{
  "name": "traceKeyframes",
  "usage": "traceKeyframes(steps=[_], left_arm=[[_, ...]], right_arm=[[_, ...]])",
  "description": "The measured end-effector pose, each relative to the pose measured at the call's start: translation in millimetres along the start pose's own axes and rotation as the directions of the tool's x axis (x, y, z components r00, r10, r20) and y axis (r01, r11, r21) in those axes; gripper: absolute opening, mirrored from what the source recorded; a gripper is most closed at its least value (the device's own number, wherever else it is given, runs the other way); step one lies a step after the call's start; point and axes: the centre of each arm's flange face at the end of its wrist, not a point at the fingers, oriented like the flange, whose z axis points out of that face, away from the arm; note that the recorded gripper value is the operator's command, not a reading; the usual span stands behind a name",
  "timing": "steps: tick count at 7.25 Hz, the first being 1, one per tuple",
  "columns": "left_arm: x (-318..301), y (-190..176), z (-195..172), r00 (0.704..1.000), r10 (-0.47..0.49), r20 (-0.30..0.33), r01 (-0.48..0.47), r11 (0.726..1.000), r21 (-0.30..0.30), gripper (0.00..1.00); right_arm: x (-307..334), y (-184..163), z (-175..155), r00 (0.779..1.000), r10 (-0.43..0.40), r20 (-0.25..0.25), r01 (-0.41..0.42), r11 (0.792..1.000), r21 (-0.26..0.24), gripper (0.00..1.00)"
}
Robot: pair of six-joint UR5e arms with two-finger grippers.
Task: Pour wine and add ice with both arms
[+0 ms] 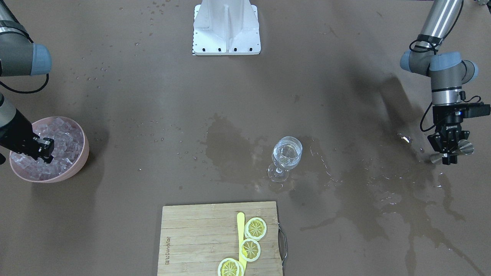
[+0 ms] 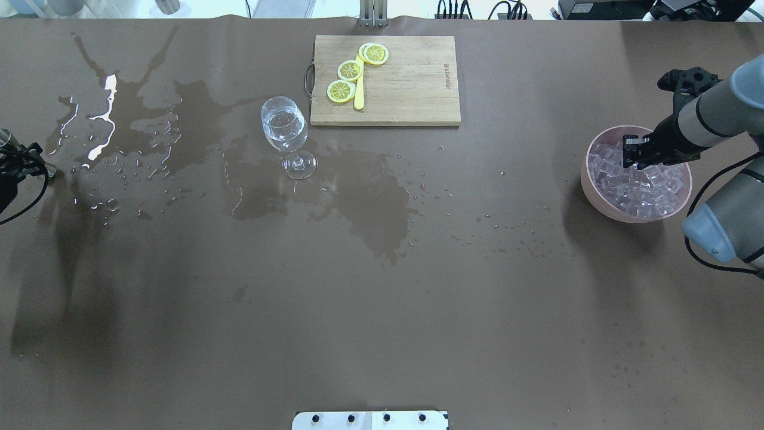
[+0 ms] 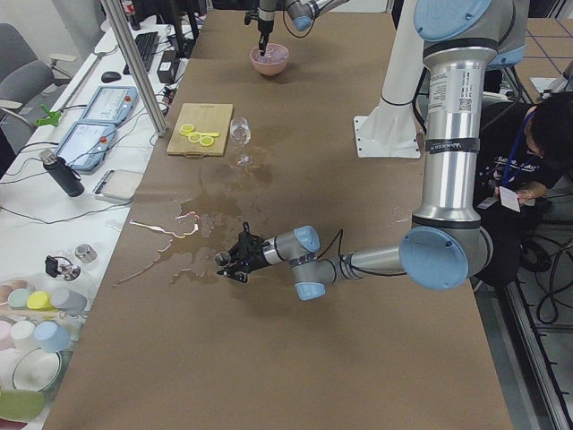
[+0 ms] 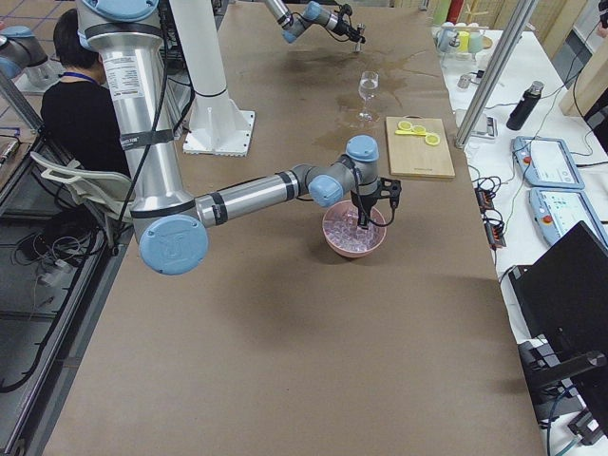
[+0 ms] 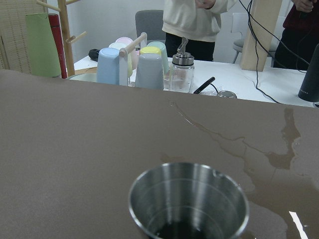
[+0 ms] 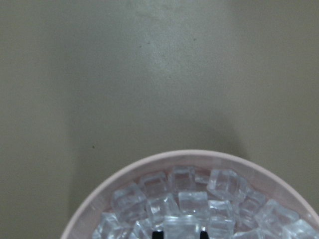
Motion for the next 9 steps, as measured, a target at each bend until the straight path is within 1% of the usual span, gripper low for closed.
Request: traceKeyframes(steps=[2,3,4,5,6,7,9], left_arm=[[9.4,-4.4,-0.7,1.0,-0.001,-0.016,0.001,1.0,0.008,0.29],[15.1,-8.7,-2.7,1.0,0.014,-0.027,-0.013,1.0,0.014,0.29],[23.5,-15.4,-6.1,0.998,0.052,-0.045,-0.051,0.998,0.024,0.27],[31.3,-24.3,-9.9,0.994,0.09,-0.061,-0.088,0.995,0.036,0.27],[38.8,-34.8,-14.0,0.99,0.124,-0.072,-0.12,0.991,0.053,0.24],[50.0,-45.4,-19.0,0.982,0.166,-0.086,-0.16,0.984,0.075,0.23],[64.5,-64.3,-24.3,0.972,0.214,-0.094,-0.203,0.972,0.117,0.21]], right_arm=[[-28.3,-28.1,-41.3,0.999,0.035,0.015,-0.035,0.999,-0.003,0.0],[-42.5,-40.1,-59.1,0.999,0.04,0.023,-0.04,0.999,0.0,0.0],[-54.5,-51.1,-76.6,0.998,0.046,0.038,-0.046,0.999,-0.003,0.0],[-61.5,-58.8,-91.5,0.997,0.05,0.058,-0.05,0.999,-0.007,0.0],[-65.3,-64.2,-102.8,0.996,0.046,0.073,-0.046,0.999,-0.002,0.0],[-69.0,-69.1,-112.7,0.996,0.035,0.084,-0.036,0.999,0.009,0.0],[-72.8,-75.0,-129.5,0.995,-0.018,0.101,0.014,0.999,0.036,0.0]])
